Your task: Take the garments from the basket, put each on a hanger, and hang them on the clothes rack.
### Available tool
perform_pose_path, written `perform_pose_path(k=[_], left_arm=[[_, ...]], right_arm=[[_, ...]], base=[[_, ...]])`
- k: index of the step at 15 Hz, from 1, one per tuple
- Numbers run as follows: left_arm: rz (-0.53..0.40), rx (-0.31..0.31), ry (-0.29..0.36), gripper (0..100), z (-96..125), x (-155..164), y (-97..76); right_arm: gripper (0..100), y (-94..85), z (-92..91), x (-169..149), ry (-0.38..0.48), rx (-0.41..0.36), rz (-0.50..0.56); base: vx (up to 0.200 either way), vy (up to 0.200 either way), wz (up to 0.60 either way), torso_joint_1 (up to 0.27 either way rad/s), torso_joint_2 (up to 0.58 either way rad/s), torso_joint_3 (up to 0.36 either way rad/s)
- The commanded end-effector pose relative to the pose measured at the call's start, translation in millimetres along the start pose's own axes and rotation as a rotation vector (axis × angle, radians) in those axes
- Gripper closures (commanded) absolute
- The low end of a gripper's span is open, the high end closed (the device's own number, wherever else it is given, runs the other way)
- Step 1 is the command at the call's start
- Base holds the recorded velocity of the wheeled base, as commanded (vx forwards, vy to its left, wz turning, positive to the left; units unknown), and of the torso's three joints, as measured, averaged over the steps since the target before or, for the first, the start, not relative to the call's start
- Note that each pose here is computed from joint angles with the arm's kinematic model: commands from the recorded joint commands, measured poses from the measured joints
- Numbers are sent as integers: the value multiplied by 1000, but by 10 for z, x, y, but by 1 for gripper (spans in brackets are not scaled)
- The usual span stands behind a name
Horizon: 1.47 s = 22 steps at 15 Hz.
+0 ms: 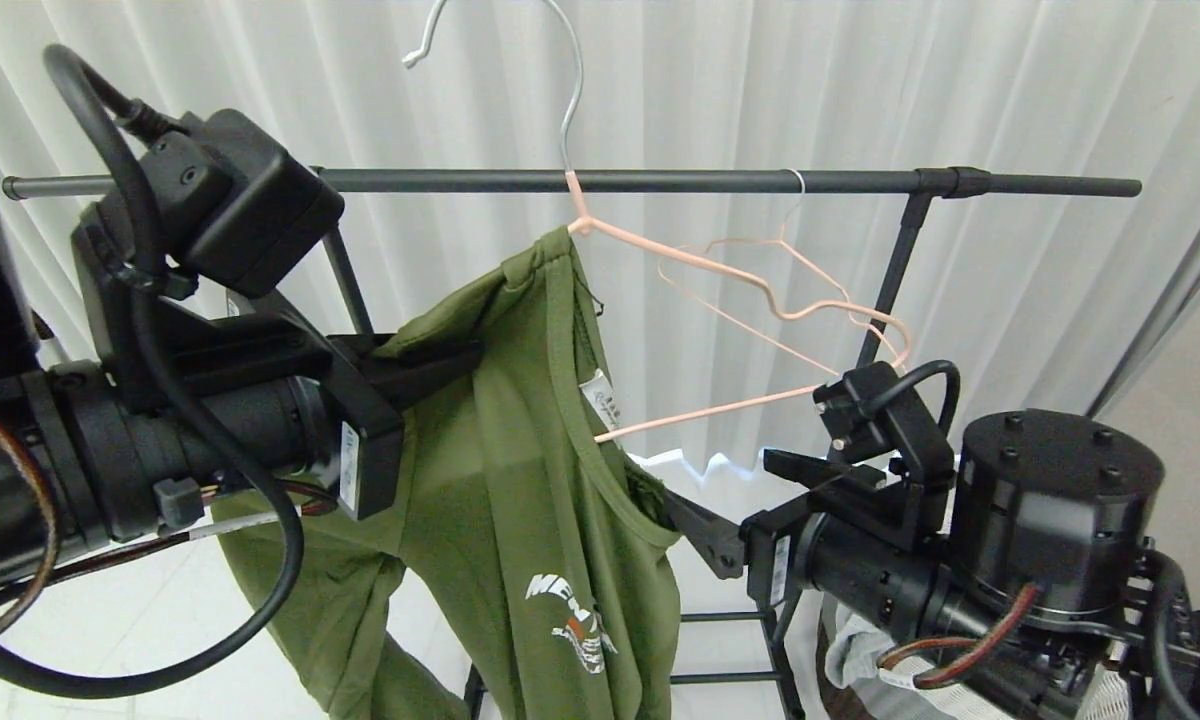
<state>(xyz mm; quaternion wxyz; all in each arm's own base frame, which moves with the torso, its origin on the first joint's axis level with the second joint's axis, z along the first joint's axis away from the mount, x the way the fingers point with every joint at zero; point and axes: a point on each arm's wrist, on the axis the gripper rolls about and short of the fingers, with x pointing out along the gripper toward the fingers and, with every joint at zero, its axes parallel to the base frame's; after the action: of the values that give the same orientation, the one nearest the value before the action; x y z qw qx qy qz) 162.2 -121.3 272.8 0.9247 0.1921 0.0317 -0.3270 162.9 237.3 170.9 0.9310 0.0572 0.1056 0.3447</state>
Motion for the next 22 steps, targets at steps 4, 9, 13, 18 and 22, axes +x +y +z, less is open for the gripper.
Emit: perform_pose_path(k=[4,9,13,18,22], left_arm=[[-10,2,-8,100,17,-9,-23],[43,3,17,100,-7,-2,-12],[129,10,80,100,-88,13,-14],[143,79,152,100,-292,-60,-69],[117,141,261,100,-594,-82,-174]], right_arm=[[0,37,-184,197,56,-19,-26],[0,-59,-367,110,102,-48,-148],[0,-458,-407,-92,129,-59,-291],[0,-953,-255,-133,96,-58,-461],[0,-966,-177,-200,64,-49,-459]], base=[[0,0,0,0,0,0],[0,0,0,0,0,0],[0,0,0,0,0,0],[0,0,0,0,0,0],[0,0,0,0,0,0]])
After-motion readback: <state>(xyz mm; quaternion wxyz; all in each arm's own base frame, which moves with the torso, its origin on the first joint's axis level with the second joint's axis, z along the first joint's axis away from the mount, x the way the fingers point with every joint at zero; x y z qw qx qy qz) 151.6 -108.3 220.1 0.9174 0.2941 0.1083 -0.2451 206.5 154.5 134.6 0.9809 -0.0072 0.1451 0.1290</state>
